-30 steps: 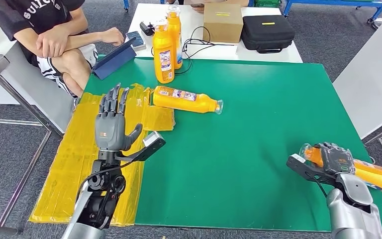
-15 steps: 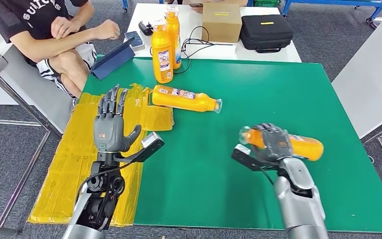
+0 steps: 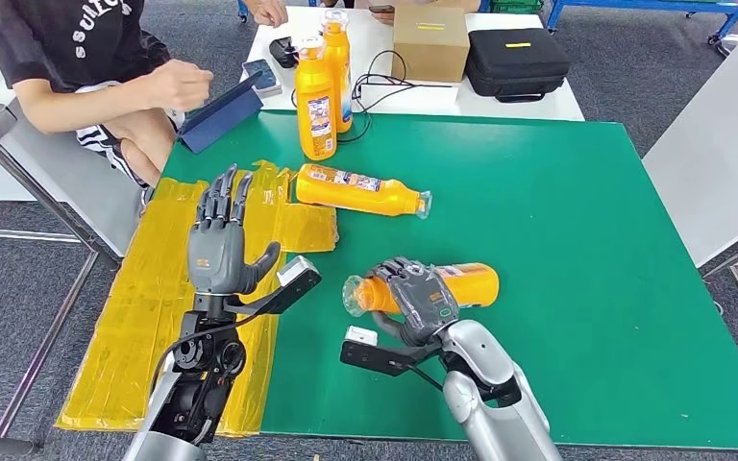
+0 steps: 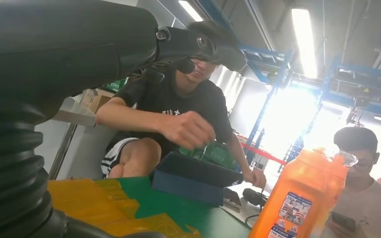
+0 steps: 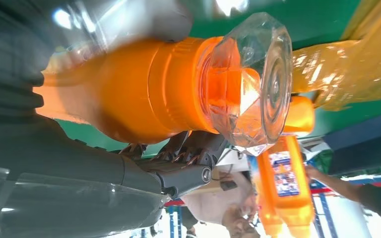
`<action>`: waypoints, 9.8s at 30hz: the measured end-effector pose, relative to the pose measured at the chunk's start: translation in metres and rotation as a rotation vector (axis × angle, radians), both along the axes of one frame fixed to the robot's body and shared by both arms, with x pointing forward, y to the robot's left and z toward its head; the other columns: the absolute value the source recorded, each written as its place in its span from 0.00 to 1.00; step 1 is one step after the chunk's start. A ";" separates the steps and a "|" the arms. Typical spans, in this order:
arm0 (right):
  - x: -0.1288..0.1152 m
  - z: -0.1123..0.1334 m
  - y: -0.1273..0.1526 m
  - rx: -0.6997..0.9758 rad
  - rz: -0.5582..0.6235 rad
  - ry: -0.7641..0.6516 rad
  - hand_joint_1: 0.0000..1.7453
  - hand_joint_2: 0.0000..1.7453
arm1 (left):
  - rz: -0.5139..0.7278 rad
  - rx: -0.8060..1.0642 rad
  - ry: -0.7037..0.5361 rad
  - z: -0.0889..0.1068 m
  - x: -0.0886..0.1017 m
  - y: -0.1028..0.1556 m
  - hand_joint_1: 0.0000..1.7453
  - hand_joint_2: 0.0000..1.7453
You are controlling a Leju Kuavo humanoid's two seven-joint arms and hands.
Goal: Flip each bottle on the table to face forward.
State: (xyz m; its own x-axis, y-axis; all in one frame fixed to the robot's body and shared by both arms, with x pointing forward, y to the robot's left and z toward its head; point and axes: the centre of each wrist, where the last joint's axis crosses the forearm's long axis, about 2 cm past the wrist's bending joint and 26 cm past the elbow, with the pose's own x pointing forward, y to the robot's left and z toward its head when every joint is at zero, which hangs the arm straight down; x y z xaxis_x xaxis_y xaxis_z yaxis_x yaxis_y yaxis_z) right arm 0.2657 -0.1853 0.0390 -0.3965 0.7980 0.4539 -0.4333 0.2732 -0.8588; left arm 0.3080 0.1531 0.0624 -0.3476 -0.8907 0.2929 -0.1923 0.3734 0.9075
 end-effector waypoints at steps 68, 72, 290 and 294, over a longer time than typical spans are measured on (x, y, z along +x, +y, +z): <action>-0.064 0.062 -0.170 -0.078 -0.341 -0.043 0.00 0.00 | -0.101 -0.034 0.044 0.003 0.006 -0.023 0.00 1.00; -0.078 0.047 -0.207 -0.094 -0.400 0.018 0.00 0.00 | -0.106 -0.038 0.045 0.004 0.006 -0.025 0.00 1.00; -0.033 0.000 0.116 0.624 -0.129 -0.113 0.00 1.00 | 0.067 -0.568 -0.285 0.040 -0.023 0.049 1.00 1.00; -0.028 0.011 0.071 0.816 -0.336 -0.177 0.00 1.00 | 0.051 -0.070 -0.248 0.033 -0.018 0.052 1.00 1.00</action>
